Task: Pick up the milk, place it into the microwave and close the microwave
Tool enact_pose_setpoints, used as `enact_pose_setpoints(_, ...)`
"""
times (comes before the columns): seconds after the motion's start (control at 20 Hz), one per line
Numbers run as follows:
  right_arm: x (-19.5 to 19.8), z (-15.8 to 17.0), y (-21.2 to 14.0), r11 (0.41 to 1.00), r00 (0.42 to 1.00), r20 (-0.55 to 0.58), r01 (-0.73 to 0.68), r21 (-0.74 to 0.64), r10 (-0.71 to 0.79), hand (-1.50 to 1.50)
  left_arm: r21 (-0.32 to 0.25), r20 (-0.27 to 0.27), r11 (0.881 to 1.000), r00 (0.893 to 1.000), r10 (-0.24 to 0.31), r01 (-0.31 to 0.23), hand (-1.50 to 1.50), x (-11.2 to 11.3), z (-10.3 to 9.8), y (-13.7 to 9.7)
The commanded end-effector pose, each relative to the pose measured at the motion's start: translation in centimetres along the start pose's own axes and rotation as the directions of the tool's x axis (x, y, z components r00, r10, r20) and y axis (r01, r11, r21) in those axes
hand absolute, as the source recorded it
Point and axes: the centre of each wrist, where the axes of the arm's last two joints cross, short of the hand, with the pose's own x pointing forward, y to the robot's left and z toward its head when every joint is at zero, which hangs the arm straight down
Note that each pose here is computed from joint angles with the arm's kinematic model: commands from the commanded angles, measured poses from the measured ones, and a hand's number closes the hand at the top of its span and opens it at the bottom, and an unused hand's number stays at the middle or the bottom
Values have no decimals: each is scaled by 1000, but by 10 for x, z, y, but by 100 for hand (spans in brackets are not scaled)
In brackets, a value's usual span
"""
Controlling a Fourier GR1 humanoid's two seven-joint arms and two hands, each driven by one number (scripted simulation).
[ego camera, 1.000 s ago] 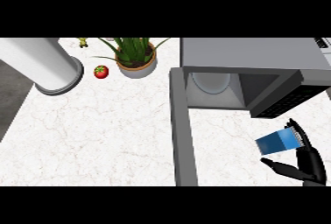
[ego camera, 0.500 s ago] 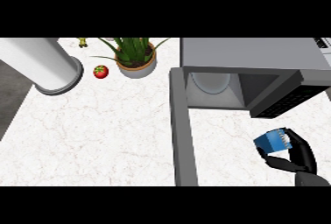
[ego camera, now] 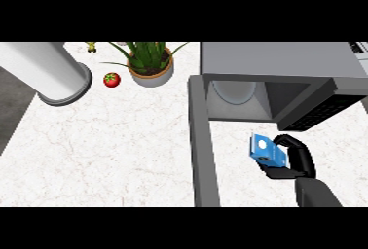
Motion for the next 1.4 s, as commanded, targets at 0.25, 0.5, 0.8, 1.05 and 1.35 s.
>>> enact_pose_setpoints(0.25,11,-37,51,994,993,119,-3,108,-10,150,-23,52,999,998,36,-35,-150,21,-4,-19)
enact_pose_setpoints(0.5,26,-66,57,997,986,165,-47,69,35,150,-34,39,998,998,47,-45,-150,28,9,-2)
enact_pose_setpoints(0.8,55,-110,59,994,984,164,-77,71,65,150,-6,35,1000,999,31,-31,-150,14,11,1)
enact_pose_setpoints(1.05,85,-146,41,992,986,135,-107,64,97,150,-38,49,998,998,46,-44,-150,20,-10,-3)
enact_pose_setpoints(1.35,119,-181,41,988,983,118,-149,51,142,150,-68,35,997,998,44,-42,-150,11,-13,-1)
